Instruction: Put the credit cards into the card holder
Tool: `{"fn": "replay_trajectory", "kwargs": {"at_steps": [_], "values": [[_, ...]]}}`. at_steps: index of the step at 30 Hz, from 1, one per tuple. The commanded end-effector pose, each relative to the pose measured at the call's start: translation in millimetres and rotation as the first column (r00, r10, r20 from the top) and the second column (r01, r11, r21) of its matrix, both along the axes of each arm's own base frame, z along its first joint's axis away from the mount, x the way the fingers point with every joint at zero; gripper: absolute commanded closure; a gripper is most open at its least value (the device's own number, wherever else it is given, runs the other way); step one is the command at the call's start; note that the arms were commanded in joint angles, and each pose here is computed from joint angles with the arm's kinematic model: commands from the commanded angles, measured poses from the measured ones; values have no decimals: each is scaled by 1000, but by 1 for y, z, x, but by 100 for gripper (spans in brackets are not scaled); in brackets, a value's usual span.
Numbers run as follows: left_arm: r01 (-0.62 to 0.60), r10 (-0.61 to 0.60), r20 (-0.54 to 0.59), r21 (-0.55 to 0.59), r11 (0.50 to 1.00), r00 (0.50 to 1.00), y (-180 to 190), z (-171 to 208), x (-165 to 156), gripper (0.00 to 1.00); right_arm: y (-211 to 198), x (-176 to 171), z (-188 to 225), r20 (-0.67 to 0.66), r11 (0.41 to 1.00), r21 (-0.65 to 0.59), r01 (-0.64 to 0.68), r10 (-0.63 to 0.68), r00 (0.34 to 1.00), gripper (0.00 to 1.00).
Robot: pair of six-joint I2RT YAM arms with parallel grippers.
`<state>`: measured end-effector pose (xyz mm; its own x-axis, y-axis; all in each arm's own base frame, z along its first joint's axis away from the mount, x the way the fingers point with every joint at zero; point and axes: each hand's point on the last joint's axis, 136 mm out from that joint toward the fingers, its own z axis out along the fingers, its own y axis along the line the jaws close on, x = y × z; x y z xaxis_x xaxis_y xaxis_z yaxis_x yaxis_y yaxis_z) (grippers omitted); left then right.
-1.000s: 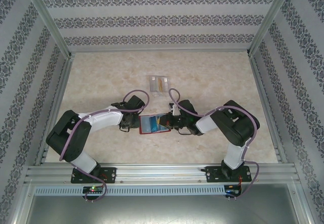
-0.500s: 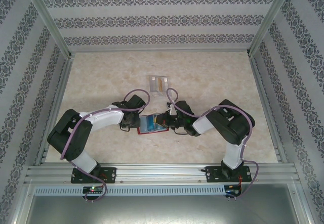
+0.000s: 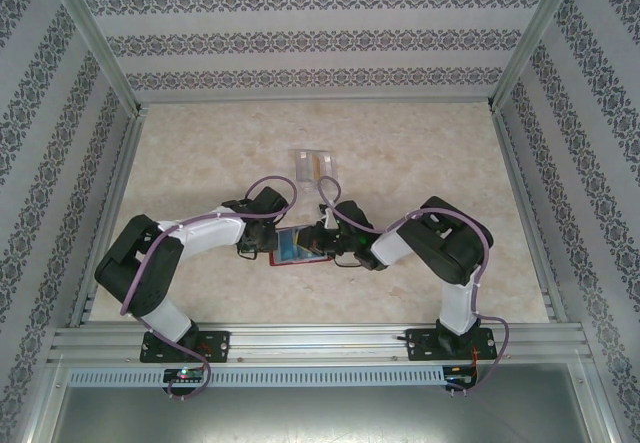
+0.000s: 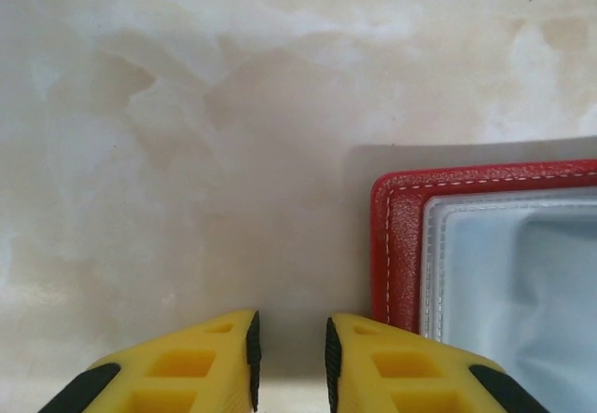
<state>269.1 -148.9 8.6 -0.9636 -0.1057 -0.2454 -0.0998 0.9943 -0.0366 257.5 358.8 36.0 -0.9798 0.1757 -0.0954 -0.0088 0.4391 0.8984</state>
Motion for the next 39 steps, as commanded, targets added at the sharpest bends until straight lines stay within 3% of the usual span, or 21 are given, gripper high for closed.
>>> {"fn": "replay_trajectory", "kwargs": {"at_steps": [1,9,13,17,28,34,39], "values": [[16,-20,-35,-101,995,999,-28,-28,0,75,12,-3,-3,-12,1000,4,-21,21,1000,90],[4,-6,-23,-82,997,1000,-24,-24,3,70,-2,-4,-8,-29,997,-79,-19,17,999,75],[-18,17,-20,-53,998,1000,-15,-21,2,69,-8,-5,0,-2,995,-103,-19,19,1000,71],[-45,44,-7,-129,991,999,-15,-16,2,66,-14,-6,6,11,992,-129,0,1,1000,69],[-80,79,-15,-180,980,997,-14,-27,-4,67,-26,-5,-5,32,974,-226,33,-26,999,73],[-76,73,-24,-196,978,997,-18,-30,-4,69,-21,-8,-8,30,970,-243,20,-13,999,85],[-68,63,-28,-214,974,998,-22,-32,-3,71,-9,-13,-14,21,968,-251,-9,15,1000,87]]}}
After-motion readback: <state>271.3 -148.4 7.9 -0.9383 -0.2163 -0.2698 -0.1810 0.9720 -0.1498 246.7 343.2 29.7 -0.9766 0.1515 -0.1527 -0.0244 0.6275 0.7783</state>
